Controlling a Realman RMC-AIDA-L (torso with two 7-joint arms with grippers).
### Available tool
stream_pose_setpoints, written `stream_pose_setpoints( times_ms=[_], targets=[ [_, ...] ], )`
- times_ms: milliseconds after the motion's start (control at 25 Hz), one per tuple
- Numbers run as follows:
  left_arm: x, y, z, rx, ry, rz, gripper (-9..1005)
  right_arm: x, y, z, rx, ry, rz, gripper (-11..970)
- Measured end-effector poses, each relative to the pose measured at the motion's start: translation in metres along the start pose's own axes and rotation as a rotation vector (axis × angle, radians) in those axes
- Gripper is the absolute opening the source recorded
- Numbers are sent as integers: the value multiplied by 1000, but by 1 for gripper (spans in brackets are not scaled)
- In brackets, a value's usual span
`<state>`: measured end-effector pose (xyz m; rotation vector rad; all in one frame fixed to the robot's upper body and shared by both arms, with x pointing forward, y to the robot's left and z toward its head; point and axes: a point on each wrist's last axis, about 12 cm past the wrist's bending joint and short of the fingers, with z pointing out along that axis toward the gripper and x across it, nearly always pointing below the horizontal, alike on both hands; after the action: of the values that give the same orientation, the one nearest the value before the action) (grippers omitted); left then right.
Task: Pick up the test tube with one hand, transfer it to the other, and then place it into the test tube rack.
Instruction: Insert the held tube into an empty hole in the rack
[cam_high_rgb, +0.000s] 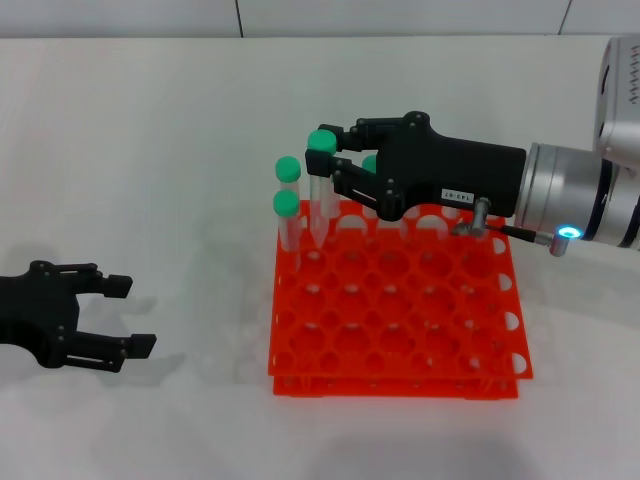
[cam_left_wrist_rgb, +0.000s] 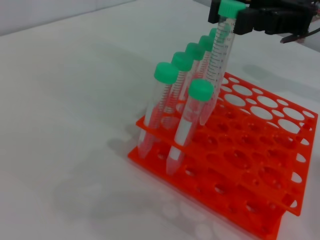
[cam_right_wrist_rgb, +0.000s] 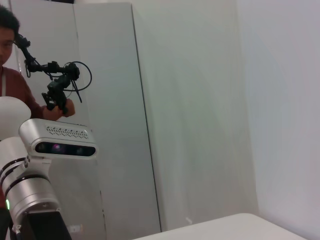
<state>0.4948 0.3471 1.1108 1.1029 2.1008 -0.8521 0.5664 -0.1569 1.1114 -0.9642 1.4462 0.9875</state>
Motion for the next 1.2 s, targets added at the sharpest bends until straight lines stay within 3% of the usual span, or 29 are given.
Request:
stream_pose_setpoints(
  times_ms=[1200],
  targets=[
    [-2, -3, 4, 23, -16, 0, 884, 4, 3, -10, 5, -31, 19, 263]
  ],
)
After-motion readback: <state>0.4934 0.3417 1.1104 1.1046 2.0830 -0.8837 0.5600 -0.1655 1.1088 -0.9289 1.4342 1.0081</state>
